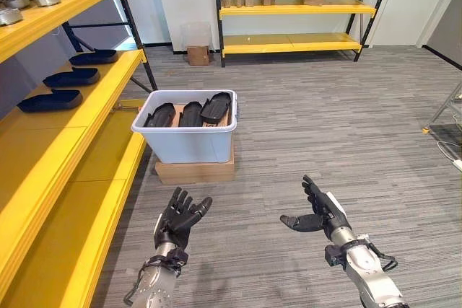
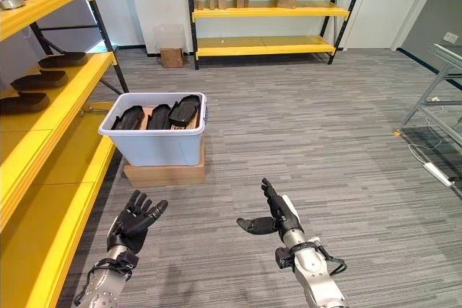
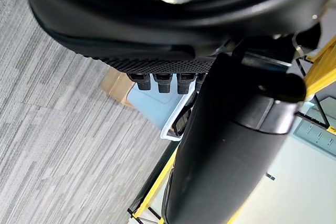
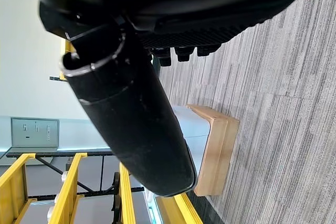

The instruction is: Move parts from the plastic box to the shelf.

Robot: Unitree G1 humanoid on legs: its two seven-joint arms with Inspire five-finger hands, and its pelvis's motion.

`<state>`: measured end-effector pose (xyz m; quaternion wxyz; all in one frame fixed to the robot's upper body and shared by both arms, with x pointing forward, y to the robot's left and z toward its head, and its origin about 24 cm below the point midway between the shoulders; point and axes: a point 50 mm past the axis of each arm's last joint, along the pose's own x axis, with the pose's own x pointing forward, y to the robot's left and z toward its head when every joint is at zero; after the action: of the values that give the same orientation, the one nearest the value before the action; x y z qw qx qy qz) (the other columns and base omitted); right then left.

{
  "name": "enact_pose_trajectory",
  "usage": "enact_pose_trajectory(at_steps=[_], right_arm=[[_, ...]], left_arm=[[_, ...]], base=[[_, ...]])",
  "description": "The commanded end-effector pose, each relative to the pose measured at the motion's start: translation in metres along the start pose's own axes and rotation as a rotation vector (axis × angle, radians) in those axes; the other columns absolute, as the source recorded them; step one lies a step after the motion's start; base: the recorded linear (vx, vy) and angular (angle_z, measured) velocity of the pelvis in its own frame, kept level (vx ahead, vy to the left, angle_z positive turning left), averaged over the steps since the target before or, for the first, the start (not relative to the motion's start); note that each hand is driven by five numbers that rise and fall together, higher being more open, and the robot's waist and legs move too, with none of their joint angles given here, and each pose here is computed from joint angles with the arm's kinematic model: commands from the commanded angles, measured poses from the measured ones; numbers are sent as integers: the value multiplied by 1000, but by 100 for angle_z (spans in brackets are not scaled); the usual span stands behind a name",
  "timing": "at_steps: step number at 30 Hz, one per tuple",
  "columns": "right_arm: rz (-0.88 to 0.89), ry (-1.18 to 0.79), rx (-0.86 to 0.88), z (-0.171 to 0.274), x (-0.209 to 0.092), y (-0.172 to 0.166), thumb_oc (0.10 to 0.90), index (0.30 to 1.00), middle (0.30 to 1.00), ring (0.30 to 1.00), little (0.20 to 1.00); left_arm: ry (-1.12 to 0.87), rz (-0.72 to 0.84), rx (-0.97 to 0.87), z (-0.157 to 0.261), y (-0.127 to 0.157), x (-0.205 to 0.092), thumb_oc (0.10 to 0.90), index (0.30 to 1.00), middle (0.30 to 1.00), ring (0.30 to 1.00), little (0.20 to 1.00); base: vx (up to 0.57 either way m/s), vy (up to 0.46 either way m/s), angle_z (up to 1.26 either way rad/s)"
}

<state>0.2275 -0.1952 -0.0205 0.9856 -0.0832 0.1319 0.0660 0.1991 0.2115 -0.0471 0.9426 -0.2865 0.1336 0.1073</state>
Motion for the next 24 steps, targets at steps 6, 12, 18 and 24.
enact_pose_trajectory(at_steps=[6, 12, 18, 24], right_arm=[[3, -282, -11, 58, 14, -4, 900, 1000, 1000, 1000, 1000], [-3, -276, -4, 57, 14, -5, 900, 1000, 1000, 1000, 1000], [-19, -277, 7, 58, 13, -9, 900, 1000, 1000, 1000, 1000], [-36, -275, -2, 57, 11, -13, 900, 1000, 1000, 1000, 1000]], left_arm=[[-172, -102, -2, 40, -24, 19, 900, 1000, 1000, 1000, 1000], [-156, -100, 15, 39, -23, 20, 900, 1000, 1000, 1000, 1000], [-148, -109, 19, 39, -23, 20, 900, 1000, 1000, 1000, 1000], [-165, -144, 29, 44, -26, 19, 900, 1000, 1000, 1000, 1000]], base=[[0, 0, 0], [-3, 6, 3], [0, 0, 0], [0, 0, 0]])
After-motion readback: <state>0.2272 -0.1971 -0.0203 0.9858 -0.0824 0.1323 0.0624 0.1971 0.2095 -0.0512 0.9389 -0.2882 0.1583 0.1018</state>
